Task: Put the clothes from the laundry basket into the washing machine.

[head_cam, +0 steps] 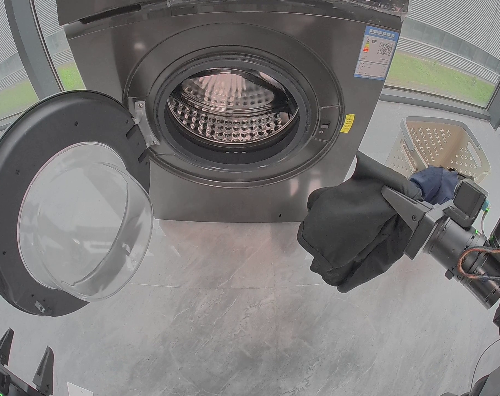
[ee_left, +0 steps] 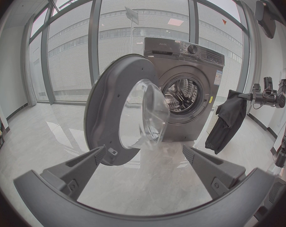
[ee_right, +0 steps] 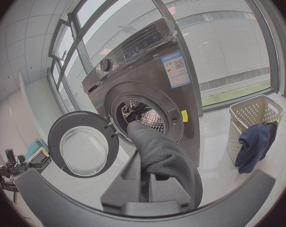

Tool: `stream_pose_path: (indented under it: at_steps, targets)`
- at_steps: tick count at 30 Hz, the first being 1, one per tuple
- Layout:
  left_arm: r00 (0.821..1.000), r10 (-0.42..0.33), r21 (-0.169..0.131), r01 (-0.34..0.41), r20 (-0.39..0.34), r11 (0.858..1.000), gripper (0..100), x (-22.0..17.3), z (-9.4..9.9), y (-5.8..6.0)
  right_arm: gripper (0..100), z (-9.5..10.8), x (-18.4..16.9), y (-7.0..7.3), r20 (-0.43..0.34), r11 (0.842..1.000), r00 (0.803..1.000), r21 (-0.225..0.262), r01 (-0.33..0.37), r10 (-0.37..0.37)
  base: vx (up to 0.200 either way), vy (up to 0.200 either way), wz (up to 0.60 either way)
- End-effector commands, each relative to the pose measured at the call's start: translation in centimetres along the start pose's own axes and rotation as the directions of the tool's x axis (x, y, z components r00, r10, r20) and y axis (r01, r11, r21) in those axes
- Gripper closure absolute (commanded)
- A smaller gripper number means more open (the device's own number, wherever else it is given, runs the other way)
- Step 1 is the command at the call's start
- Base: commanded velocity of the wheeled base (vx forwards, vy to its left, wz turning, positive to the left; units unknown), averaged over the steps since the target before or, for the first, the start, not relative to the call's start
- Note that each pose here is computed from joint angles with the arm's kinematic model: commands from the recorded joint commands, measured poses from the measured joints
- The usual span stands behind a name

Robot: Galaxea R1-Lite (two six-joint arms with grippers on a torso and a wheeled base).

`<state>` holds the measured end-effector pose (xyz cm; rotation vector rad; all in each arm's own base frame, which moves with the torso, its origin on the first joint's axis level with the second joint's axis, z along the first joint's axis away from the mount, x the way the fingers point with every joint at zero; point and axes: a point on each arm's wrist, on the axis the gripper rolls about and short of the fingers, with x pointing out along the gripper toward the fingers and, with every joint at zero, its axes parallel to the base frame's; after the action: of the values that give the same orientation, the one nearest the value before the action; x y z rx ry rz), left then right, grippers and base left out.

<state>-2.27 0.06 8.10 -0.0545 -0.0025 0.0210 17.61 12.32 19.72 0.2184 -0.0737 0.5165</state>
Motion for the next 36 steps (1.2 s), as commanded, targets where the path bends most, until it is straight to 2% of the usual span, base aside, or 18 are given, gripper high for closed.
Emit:
stream_pose_path:
  at_steps: [1,7,10,22,27,30,31,32,36]
  targets:
    - [1.0,0.001,-0.001,-0.001,-0.005,1.0,0,0.0,-0.5,0.0,100,0.0,0.0,0.0,0.0,1.0,1.0,0.0,0.0,0.0,0.0,0.0,0.0]
    - [1.0,0.001,-0.001,-0.001,-0.005,1.0,0,0.0,-0.5,0.0,100,-0.1,0.0,0.0,-0.002,1.0,1.0,0.0,-0.001,0.001,0.0,0.0,0.0]
    - [1.0,0.001,-0.001,-0.001,-0.005,1.0,0,0.0,-0.5,0.0,100,-0.1,0.0,0.0,-0.005,1.0,1.0,-0.001,-0.001,0.001,-0.2,0.0,0.0]
    - [1.0,0.001,-0.001,-0.001,-0.005,1.0,0,0.0,-0.5,0.0,100,-0.5,0.1,0.3,-0.023,1.0,1.0,0.001,-0.013,0.013,0.0,0.0,0.0]
    - [1.0,0.001,0.021,0.0,-0.002,1.0,0,0.0,-0.5,0.0,100,-0.7,0.9,0.9,-0.027,0.999,0.999,0.004,-0.035,0.036,0.0,0.0,0.0]
    - [1.0,0.001,0.045,0.0,-0.002,0.999,0,0.0,-0.5,0.0,100,-0.6,1.7,1.4,-0.019,0.999,0.999,0.009,-0.051,0.051,0.0,0.0,0.0]
    - [1.0,-0.004,0.067,0.004,-0.002,0.998,0,0.0,-0.5,0.0,100,-0.7,2.3,1.7,-0.021,0.998,0.998,0.013,-0.06,0.06,0.0,0.0,0.0]
    - [1.0,-0.007,0.074,0.007,-0.002,0.997,0,0.0,-0.5,0.0,100,-0.7,2.4,1.8,-0.023,0.998,0.998,0.016,-0.062,0.063,0.0,0.0,0.0]
    - [1.0,-0.01,0.062,0.01,-0.004,0.998,0,0.0,-0.5,0.0,100,-1.1,3.3,2.8,-0.01,0.995,0.996,0.046,-0.09,0.091,0.0,0.0,0.0]
